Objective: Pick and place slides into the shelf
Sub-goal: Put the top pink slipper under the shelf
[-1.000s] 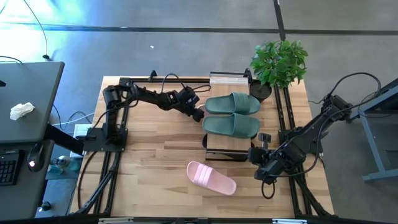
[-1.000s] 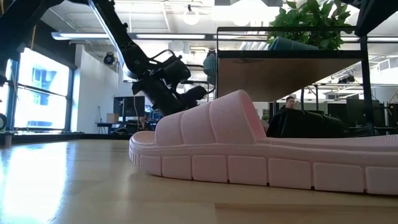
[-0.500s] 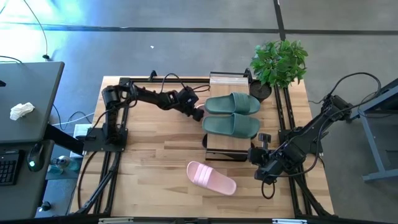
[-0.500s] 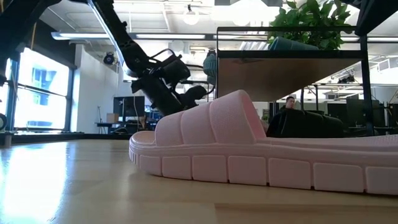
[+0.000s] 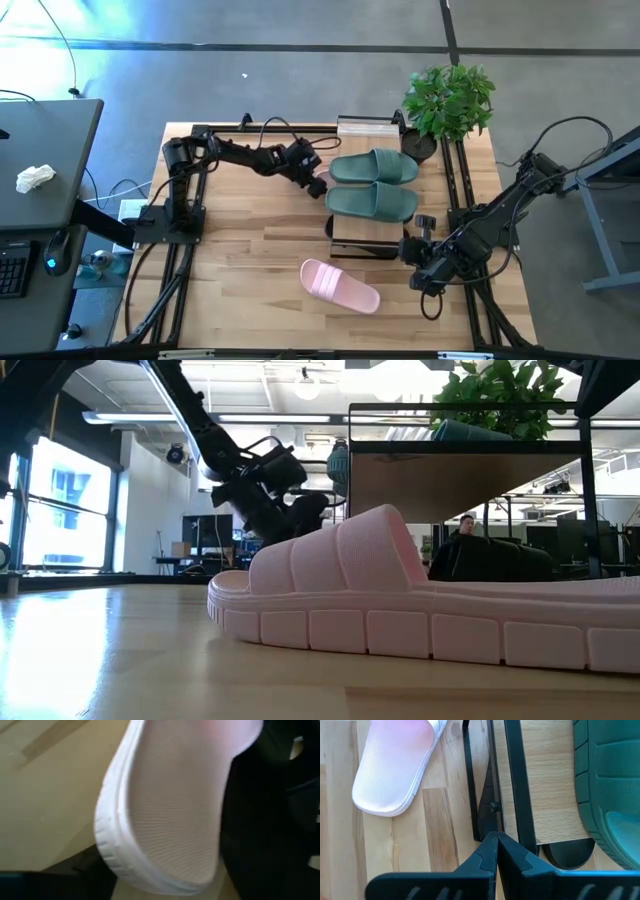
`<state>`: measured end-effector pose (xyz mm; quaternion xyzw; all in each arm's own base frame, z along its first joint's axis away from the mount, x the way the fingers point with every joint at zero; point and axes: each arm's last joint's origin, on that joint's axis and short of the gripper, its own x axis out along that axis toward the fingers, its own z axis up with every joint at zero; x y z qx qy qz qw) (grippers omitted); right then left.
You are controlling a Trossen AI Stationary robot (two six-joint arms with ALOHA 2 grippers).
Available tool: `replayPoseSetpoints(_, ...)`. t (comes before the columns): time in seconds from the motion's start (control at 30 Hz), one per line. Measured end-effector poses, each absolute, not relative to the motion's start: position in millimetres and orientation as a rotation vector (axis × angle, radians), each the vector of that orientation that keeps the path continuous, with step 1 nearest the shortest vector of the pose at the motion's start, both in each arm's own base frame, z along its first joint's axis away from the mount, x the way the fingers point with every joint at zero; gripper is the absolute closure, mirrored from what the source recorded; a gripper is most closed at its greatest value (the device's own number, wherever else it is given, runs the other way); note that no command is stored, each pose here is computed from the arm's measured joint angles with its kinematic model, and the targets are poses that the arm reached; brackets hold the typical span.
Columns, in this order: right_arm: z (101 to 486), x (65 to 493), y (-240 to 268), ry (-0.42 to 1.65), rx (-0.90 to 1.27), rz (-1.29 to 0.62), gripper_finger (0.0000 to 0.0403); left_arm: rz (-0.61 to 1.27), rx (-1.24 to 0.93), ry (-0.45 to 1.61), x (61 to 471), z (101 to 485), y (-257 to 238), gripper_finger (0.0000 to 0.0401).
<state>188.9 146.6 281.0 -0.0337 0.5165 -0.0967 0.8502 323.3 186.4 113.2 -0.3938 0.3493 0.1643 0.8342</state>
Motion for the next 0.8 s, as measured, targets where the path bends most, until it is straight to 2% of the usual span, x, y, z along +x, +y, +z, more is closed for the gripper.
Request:
replayPoseSetpoints(0.13,281.0,188.9,146.7,1.088,-0.08,-0.198,0.0403,0.303,-0.814,0.747,324.2,117.3,191.0,0.0035)
replayPoseSetpoints(0.27,281.1,189.2,146.8,1.085,-0.083,-0.198,0.0403,0.278,-0.845,0.748,321.9,119.1,196.7,0.0012)
replayPoseSetpoints(0.4,281.2,189.3,146.9,1.082,-0.086,-0.195,0.0403,0.249,-0.886,0.741,316.5,119.1,203.9,0.0011)
replayPoseSetpoints(0.8,281.2,189.4,146.9,1.08,-0.088,-0.196,0.0403,0.215,-0.923,0.754,309.5,118.6,209.2,0.0043)
